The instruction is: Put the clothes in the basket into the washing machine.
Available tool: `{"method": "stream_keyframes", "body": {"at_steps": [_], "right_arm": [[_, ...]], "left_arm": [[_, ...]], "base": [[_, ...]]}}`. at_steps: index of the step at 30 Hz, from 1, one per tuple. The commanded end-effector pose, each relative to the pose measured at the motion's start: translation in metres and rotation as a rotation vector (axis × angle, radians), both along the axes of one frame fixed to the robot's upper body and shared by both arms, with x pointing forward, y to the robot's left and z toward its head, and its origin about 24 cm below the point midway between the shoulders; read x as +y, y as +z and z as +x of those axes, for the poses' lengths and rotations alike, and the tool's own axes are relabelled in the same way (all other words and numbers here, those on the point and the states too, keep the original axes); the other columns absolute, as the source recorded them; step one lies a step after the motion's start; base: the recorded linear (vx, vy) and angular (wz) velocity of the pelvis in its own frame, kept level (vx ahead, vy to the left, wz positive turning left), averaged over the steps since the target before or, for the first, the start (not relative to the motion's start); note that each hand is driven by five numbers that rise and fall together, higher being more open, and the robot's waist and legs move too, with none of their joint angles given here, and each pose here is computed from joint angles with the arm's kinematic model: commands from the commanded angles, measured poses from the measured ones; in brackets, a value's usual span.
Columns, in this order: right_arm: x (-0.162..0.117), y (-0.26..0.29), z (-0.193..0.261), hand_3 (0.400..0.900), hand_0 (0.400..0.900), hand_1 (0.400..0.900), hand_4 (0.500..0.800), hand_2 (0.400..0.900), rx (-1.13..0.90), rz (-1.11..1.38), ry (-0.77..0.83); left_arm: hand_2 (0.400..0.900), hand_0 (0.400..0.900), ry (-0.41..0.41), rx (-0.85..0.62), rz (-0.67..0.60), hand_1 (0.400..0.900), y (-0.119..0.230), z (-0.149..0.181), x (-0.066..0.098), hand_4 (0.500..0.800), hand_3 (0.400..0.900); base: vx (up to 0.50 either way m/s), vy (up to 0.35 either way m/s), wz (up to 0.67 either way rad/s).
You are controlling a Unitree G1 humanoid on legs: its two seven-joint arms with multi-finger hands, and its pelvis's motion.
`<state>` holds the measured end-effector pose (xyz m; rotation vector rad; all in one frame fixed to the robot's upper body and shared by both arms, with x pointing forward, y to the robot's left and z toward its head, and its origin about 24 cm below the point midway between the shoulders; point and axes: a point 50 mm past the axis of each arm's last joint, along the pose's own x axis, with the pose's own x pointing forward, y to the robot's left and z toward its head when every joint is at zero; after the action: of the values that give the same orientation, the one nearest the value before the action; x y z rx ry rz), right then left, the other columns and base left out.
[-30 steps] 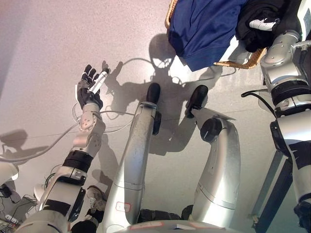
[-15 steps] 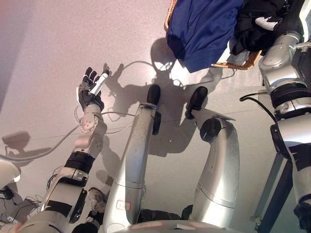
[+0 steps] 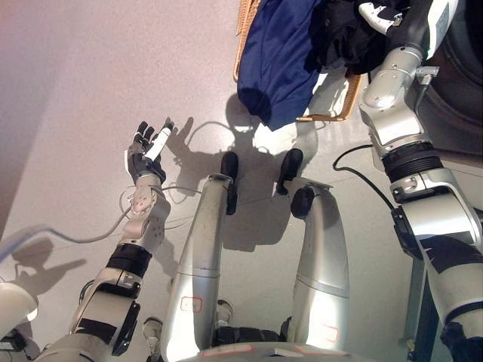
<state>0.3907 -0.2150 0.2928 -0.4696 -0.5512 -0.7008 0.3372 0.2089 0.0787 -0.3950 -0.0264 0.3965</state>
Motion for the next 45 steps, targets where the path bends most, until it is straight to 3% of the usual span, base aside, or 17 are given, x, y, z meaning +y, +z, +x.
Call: {"method": "stream_keyframes", "body": {"at_steps": [1, 3, 9, 14, 32, 45], "right_arm": [[-0.007, 0.023, -0.020, 0.400, 0.400, 0.400, 0.500, 0.400, -0.224, 0.031, -0.008], [-0.009, 0.020, -0.019, 0.400, 0.400, 0.400, 0.500, 0.400, -0.221, 0.057, -0.011], [-0.030, -0.001, -0.014, 0.400, 0.400, 0.400, 0.500, 0.400, -0.240, 0.436, 0.016], [-0.059, 0.005, -0.016, 0.400, 0.400, 0.400, 0.500, 0.400, -0.284, 0.608, -0.020], [-0.130, 0.024, -0.036, 0.400, 0.400, 0.400, 0.500, 0.400, -0.301, 0.713, -0.098], [-0.139, 0.068, -0.054, 0.400, 0.400, 0.400, 0.500, 0.400, -0.442, 0.705, -0.035]], "left_arm": [[0.900, 0.900, 0.059, 0.087, -0.024, 0.900, -0.034, -0.015, 0.007, 0.800, 0.900], [0.900, 0.900, 0.060, 0.087, -0.028, 0.900, -0.034, -0.015, 0.007, 0.800, 0.900], [0.900, 0.900, 0.048, 0.200, -0.055, 0.900, -0.059, -0.020, 0.003, 0.800, 0.900], [0.900, 0.900, 0.036, 0.277, -0.052, 0.900, -0.077, -0.026, 0.005, 0.800, 0.900], [0.900, 0.900, 0.007, 0.400, -0.050, 0.900, -0.108, -0.045, 0.005, 0.800, 0.900], [0.900, 0.900, -0.023, 0.366, -0.069, 0.900, -0.108, -0.054, 0.000, 0.800, 0.900]], "base": [[0.000, -0.032, -0.05], [0.001, -0.038, -0.03], [0.006, -0.042, -0.04], [0.017, -0.041, -0.02], [0.005, -0.009, -0.02], [0.007, -0.015, 0.01]]}}
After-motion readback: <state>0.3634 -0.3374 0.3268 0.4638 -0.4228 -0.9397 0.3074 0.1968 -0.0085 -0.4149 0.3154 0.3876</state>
